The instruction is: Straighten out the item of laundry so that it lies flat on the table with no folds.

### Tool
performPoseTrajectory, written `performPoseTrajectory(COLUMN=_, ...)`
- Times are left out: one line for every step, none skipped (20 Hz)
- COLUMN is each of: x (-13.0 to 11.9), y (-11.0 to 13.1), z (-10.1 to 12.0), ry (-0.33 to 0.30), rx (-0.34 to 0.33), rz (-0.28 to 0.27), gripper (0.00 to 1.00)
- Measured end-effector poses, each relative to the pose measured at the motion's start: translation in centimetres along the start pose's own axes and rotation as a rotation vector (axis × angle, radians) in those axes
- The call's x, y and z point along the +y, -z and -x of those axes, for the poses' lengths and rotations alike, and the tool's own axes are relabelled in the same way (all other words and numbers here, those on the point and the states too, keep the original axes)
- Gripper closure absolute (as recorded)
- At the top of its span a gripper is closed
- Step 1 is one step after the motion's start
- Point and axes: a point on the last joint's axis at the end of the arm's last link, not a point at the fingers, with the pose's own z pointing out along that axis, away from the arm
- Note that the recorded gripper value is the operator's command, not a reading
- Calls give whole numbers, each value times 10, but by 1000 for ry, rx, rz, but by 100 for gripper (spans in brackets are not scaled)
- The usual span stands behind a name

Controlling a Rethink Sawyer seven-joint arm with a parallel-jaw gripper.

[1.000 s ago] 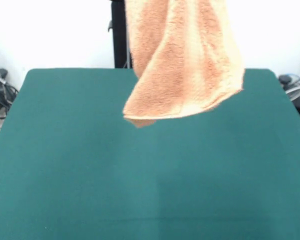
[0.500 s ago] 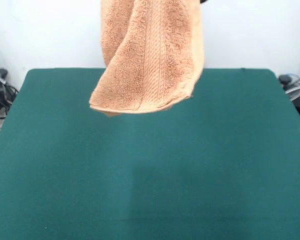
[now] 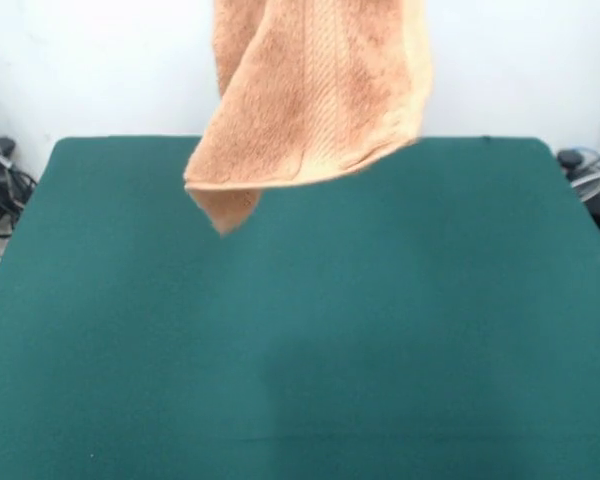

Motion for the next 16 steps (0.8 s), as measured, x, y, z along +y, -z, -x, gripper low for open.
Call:
performPoseTrajectory(x=0, y=0, z=1, ry=-1, rx=-10, rz=-1, gripper=100)
performPoseTrajectory(x=0, y=1, z=3, ry=-2, rx=-33, rz=-4, gripper=100)
performPoseTrajectory(x=-1, y=2, z=4, ry=-4, rx=-54, rz=-7, gripper=100)
performPoseTrajectory(x=-1, y=4, z=5, ry=-6, rx=-72, rz=-10, gripper=100)
performPoseTrajectory(x=-1, y=5, z=6, ry=-8, rx=-90, rz=-15, gripper=100)
performPoseTrajectory(x=-2, y=6, z=6, ry=-8, rx=-106, rz=-18, gripper=100)
performPoseTrajectory(x=-2, y=6, z=6, ry=-8, rx=-114, rz=-19, gripper=100)
performPoseTrajectory(x=-2, y=8, z=6, ry=-7, rx=-131, rz=-21, gripper=100)
performPoseTrajectory(x=-2, y=9, z=5, ry=-6, rx=-140, rz=-25, gripper=100)
performPoseTrajectory(x=-2, y=10, z=3, ry=-6, rx=-143, rz=-27, gripper=100)
performPoseTrajectory(x=-2, y=11, z=2, ry=-6, rx=-148, rz=-30, gripper=100)
performPoseTrajectory(x=-2, y=13, z=-1, ry=-4, rx=-152, rz=-35, gripper=100)
performPoseTrajectory(x=-2, y=14, z=-4, ry=-3, rx=-156, rz=-37, gripper=100)
performPoseTrajectory(x=-2, y=15, z=-6, ry=-1, rx=-159, rz=-39, gripper=100)
performPoseTrajectory(x=-2, y=16, z=-8, ry=2, rx=-162, rz=-41, gripper=100)
performPoseTrajectory(x=-2, y=17, z=-10, ry=4, rx=-164, rz=-43, gripper=100)
